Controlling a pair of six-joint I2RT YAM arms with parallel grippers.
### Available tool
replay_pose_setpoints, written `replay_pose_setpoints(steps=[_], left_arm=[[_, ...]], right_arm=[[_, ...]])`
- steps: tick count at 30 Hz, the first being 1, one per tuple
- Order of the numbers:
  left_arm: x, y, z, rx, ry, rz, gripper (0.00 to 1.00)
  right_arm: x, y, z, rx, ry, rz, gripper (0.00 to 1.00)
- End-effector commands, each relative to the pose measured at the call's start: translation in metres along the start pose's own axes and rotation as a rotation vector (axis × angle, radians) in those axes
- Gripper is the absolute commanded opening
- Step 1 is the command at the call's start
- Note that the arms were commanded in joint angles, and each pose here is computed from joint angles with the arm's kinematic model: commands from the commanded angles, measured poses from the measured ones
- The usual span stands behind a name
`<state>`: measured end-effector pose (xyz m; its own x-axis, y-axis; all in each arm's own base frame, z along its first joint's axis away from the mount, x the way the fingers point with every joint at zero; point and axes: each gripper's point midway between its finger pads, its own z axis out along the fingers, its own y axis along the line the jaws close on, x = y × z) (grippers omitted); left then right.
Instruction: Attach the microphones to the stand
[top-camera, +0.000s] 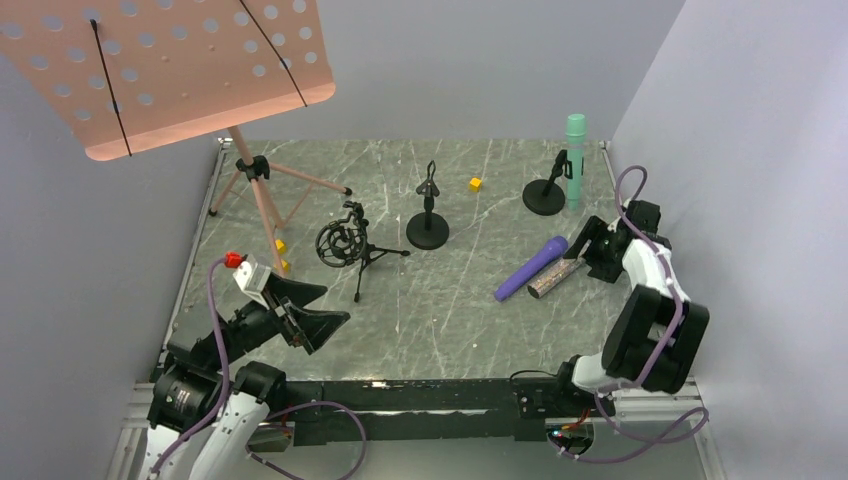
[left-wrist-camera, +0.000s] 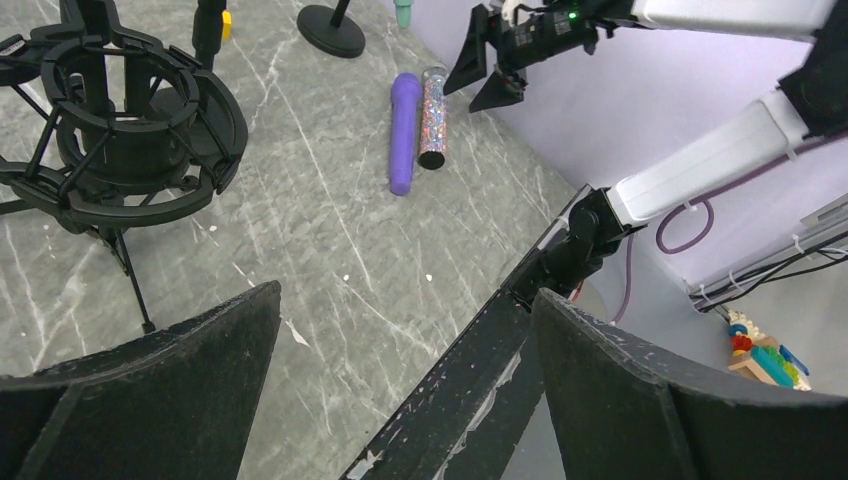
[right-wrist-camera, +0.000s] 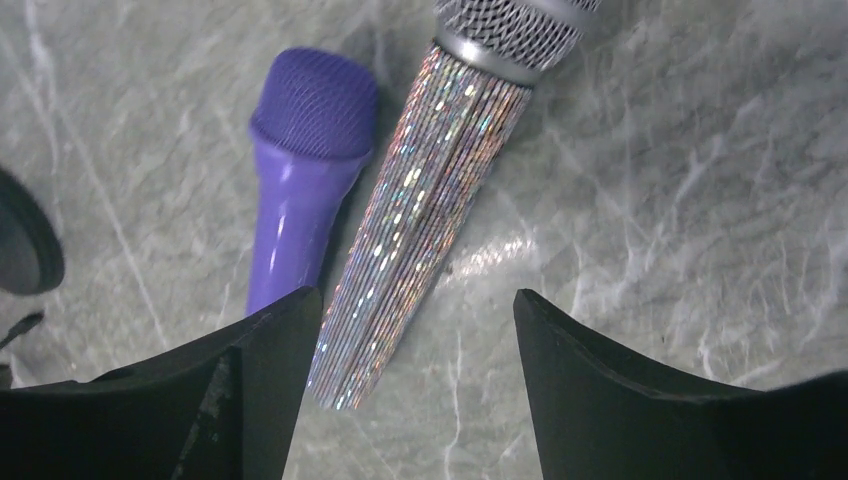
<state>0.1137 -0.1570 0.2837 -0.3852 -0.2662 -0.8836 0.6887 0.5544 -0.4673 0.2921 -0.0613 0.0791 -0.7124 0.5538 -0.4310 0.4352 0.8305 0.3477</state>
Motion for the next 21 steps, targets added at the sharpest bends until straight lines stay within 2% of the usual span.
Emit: replay_pose_setpoints(steps=[1, 6, 12, 21], left_arm=[[-0.010, -0.008, -0.007, 0.014, -0.051, 0.039, 0.99], [-0.011, -0.008, -0.008, 0.006, -0.053, 0.036, 0.99], [-0.011, -0.008, -0.006, 0.008, -0.050, 0.023, 0.99], [-0.014, -0.010, -0.003, 0.023, -0.046, 0.015, 0.99]], right_arm=[[-0.041, -0.006, 0.012, 0.063, -0.085, 0.058, 0.75], [-0.055, -0.010, 0.025, 0.086, -0.108, 0.097, 0.74], [-0.051, -0.021, 0.043, 0.127, -0.065, 0.113, 0.70], [-0.055, -0.031, 0.051, 0.176, -0.075, 0.117, 0.67]])
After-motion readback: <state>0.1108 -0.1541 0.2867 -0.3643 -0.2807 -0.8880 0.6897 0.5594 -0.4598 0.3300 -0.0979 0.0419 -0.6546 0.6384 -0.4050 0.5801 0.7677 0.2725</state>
